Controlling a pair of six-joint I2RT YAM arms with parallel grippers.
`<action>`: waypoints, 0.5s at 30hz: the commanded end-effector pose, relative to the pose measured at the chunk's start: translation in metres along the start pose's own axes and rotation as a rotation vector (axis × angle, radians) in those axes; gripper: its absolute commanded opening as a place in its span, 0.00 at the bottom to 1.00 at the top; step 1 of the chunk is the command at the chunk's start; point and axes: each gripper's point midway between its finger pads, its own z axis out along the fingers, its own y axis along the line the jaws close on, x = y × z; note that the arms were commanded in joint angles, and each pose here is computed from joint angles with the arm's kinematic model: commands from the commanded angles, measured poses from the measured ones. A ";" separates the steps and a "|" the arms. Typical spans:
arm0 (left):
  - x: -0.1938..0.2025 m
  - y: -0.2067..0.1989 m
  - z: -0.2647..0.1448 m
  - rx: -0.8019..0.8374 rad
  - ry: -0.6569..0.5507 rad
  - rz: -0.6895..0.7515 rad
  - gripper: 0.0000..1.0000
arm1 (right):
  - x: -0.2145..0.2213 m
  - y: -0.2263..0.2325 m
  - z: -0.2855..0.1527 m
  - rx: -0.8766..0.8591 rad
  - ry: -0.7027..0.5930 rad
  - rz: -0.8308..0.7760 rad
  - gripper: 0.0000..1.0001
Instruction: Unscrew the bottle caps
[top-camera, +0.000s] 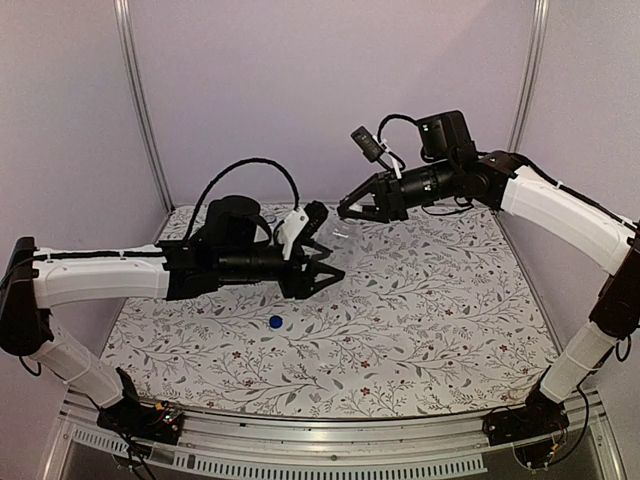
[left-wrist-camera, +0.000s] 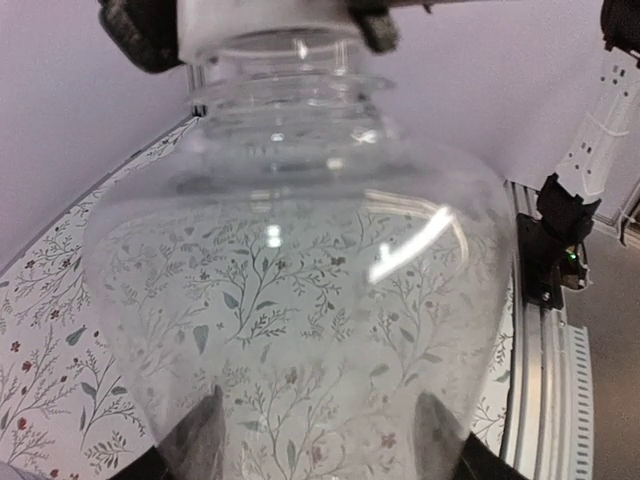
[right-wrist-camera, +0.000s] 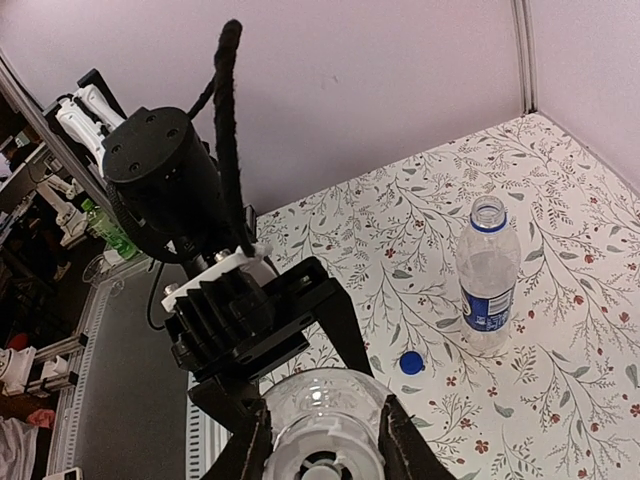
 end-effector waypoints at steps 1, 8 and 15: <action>-0.019 -0.008 0.000 0.024 -0.114 -0.010 0.41 | -0.006 0.020 0.009 -0.074 -0.006 -0.019 0.26; -0.021 -0.008 -0.008 0.020 -0.208 -0.085 0.37 | -0.014 0.020 0.002 -0.029 -0.051 -0.010 0.68; -0.025 -0.007 -0.010 0.025 -0.255 -0.146 0.34 | -0.035 0.017 -0.010 0.039 -0.166 -0.005 0.87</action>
